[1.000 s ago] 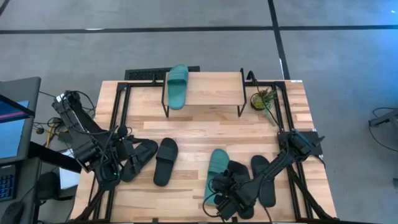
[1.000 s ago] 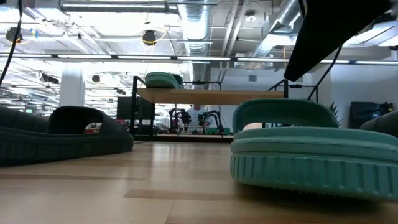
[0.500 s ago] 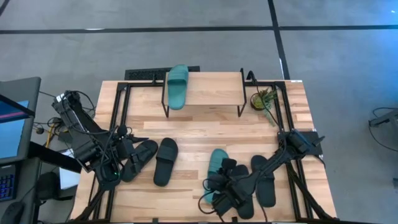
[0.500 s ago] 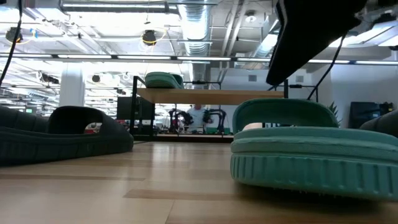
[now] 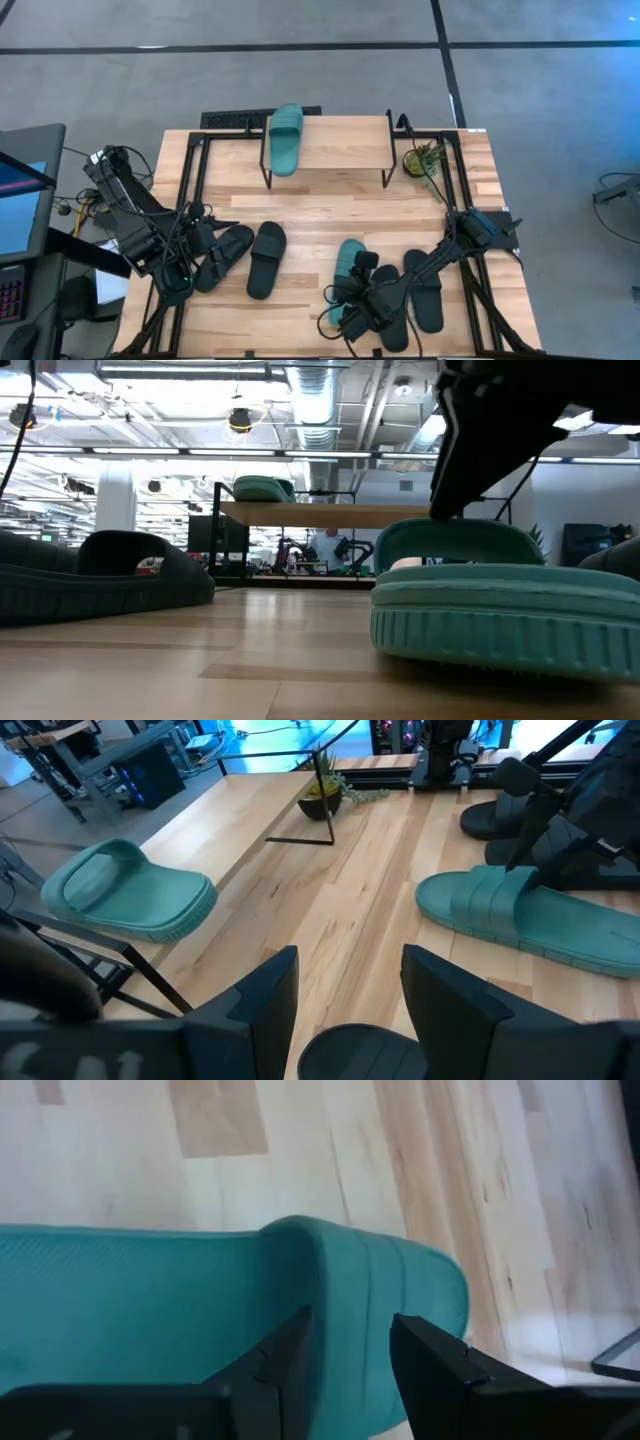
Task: Pick and place slides into the shelf
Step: Put the green slide on the shelf
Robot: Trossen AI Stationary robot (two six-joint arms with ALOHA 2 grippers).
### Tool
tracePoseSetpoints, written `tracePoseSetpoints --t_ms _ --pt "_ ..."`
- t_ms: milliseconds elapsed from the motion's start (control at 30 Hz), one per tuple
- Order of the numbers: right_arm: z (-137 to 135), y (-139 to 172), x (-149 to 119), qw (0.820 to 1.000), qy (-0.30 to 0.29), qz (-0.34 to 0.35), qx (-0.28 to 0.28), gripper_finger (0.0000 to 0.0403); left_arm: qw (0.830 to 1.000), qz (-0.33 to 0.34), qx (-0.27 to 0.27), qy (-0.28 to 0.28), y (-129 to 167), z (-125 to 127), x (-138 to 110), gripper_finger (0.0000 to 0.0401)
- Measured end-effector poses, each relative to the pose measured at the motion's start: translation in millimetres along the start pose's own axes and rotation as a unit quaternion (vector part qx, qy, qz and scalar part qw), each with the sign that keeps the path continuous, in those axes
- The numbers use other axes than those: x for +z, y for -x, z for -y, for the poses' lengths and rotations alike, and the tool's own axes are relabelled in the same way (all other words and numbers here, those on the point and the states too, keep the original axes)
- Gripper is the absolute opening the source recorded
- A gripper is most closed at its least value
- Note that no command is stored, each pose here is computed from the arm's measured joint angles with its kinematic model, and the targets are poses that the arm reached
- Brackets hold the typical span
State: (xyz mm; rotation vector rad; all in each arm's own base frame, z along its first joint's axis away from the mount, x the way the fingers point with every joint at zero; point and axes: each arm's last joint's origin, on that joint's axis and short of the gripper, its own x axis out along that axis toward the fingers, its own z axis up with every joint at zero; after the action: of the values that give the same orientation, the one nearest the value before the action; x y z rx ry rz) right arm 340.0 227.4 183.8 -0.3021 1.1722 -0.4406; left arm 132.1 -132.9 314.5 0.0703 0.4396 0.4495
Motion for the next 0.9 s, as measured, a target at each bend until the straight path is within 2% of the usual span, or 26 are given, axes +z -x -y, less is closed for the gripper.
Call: tracePoseSetpoints --t_ms 300,700,900 --pt "0 -4 8 0.999 0.027 0.011 0.02 0.0122 1.0 0.0 0.0 0.005 0 0 0 0.0167" --pt "2 -4 4 0.999 0.033 -0.01 0.019 0.0122 1.0 0.006 0.004 0.005 0 0 0 0.0167" --pt "-7 -16 -1 0.998 0.042 -0.038 0.025 0.0122 1.0 0.011 0.007 0.003 0 -1 0 0.0167"
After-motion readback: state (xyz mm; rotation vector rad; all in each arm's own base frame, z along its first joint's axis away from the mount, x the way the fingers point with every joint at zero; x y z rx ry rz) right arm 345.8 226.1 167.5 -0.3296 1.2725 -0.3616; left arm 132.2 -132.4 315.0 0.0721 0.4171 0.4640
